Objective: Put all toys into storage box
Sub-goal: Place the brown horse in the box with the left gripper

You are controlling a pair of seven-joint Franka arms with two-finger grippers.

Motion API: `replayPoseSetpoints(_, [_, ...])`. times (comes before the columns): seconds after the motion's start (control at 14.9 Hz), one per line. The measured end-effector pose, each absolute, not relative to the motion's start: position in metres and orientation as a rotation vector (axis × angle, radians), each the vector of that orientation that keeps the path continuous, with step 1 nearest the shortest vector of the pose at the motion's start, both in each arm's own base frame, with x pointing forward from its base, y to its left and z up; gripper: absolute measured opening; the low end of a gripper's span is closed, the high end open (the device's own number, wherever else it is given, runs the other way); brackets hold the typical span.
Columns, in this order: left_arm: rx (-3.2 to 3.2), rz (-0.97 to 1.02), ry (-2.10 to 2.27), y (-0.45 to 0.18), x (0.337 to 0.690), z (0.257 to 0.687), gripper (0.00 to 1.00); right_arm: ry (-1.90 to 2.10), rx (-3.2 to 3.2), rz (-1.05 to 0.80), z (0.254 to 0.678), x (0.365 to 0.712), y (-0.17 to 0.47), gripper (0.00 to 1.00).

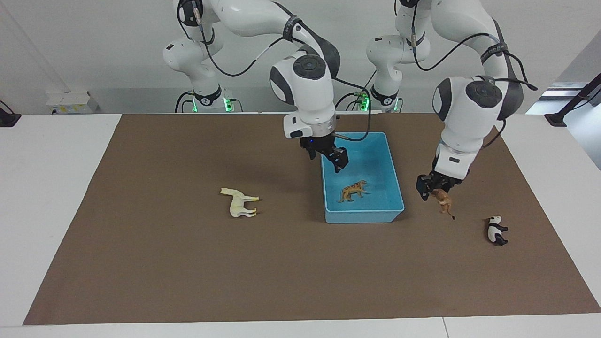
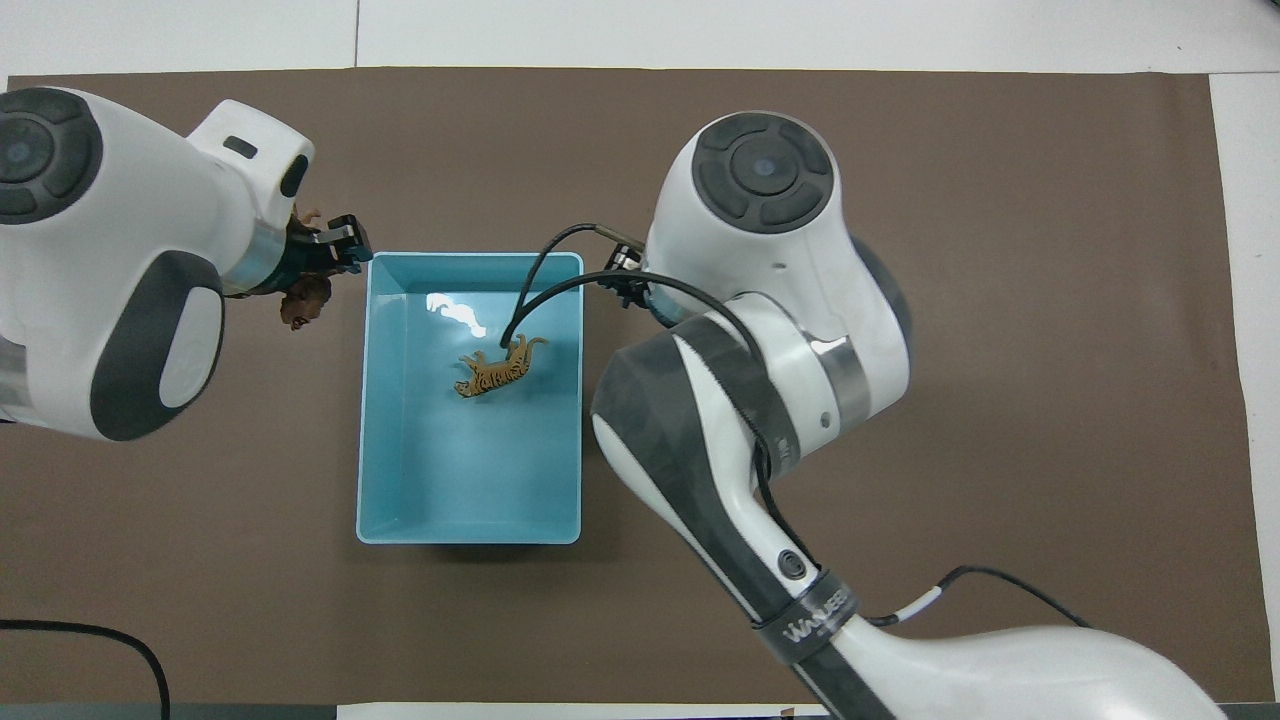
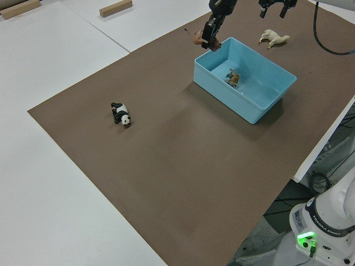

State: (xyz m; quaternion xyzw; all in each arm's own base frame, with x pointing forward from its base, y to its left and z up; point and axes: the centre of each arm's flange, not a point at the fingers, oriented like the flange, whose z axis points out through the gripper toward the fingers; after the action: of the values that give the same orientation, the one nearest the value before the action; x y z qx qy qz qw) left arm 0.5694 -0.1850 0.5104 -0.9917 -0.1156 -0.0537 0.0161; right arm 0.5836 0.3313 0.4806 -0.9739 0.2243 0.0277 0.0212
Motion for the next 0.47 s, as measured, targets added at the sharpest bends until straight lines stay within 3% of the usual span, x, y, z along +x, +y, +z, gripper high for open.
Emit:
replayPoseSetpoints(0.2, [-3.102, -0.185, -0.37, -0.284, 0.514, 0.505, 0.64, 0.47, -3.154, 0.131, 0.452, 0.6, 0.266, 1.0])
replayPoseSetpoints(0.34, [-3.112, -0.192, -0.345, -0.312, 0.491, 0.493, 0.64, 0.382, -3.192, 0.151, 0.424, 0.602, 0.23, 1.0])
replayPoseSetpoints(0.47, [-3.099, -0.17, -0.336, -0.304, 0.489, 0.485, 0.79, 0.317, -3.187, 0.109, 0.395, 0.596, 0.206, 1.0])
